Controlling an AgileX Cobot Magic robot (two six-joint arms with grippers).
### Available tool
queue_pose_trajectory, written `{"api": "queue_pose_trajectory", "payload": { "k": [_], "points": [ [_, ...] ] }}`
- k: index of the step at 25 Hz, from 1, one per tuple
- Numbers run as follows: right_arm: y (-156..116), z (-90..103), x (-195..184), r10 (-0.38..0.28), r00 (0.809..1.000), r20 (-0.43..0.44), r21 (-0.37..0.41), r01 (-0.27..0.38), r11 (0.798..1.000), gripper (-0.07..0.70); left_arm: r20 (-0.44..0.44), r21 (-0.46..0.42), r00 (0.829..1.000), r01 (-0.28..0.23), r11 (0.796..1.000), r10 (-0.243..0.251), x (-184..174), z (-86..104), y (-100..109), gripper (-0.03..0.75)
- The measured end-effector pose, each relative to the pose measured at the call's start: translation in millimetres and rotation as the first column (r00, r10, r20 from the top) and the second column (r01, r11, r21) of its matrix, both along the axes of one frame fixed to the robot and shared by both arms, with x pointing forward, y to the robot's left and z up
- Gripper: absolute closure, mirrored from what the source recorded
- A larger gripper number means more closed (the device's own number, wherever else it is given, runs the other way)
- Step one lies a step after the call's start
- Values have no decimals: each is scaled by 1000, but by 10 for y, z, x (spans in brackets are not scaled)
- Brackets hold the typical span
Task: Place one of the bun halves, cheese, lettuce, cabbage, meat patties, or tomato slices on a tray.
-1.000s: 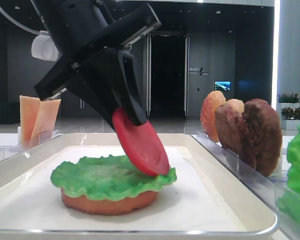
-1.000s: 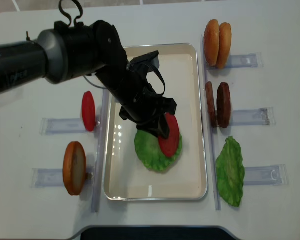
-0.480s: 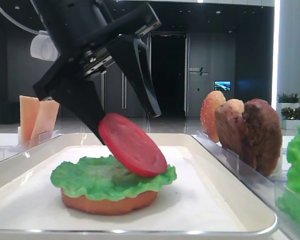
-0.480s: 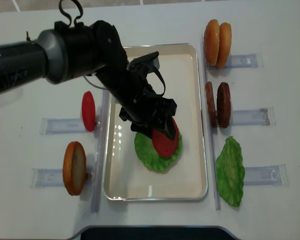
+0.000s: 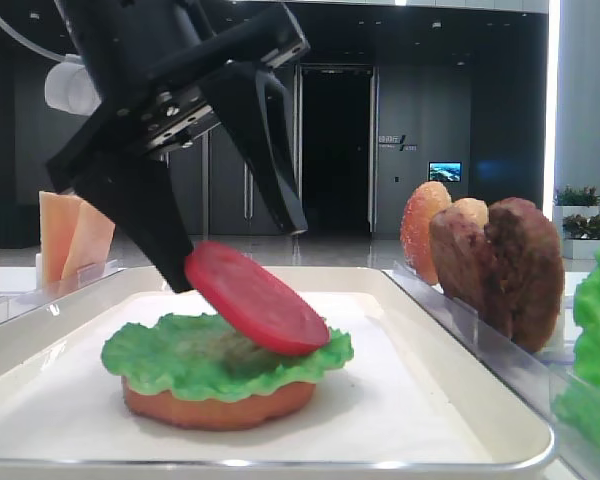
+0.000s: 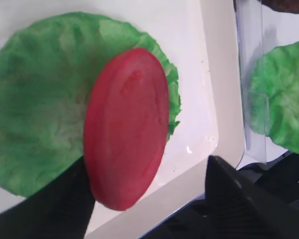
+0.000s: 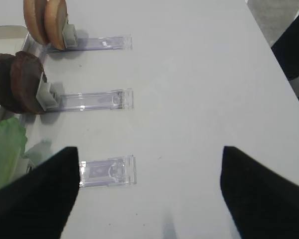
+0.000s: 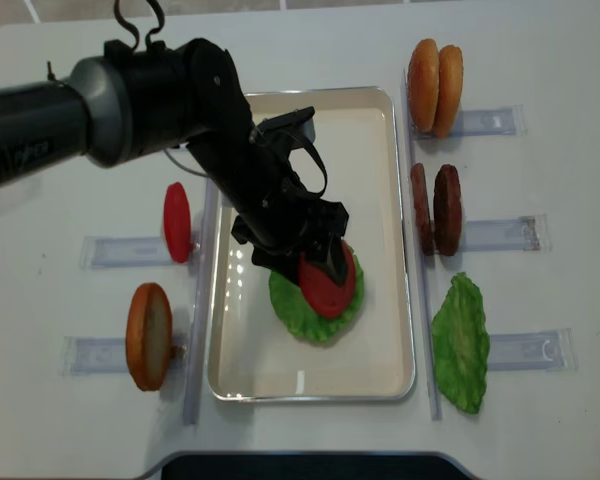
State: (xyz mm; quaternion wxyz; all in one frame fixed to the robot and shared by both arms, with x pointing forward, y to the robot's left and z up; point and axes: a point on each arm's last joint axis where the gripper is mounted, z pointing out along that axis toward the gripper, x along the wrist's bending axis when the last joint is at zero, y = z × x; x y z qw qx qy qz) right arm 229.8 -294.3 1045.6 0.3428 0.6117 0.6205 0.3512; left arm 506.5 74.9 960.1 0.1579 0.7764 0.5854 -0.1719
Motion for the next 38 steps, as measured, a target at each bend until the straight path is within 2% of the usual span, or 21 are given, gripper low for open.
{"api": "queue_pose_trajectory", "payload": {
  "k": [11,20,25,31,38],
  "points": [
    [0,0,0,0,1000,0,0,0,1000,55,0,60,1000,0,998,0,-14,18,59,198],
    [0,0,0,0,1000,0,0,0,1000,55,50,87,999,-8,996,4,-39,182,129,198],
    [0,0,0,0,1000,0,0,0,1000,55,99,130,995,3,991,-16,-72,324,214,198],
    [0,0,0,0,1000,0,0,0,1000,55,115,217,991,40,975,-67,-89,463,307,198],
    [0,0,0,0,1000,0,0,0,1000,55,131,350,986,48,936,-99,-33,740,407,198]
  ]
}}
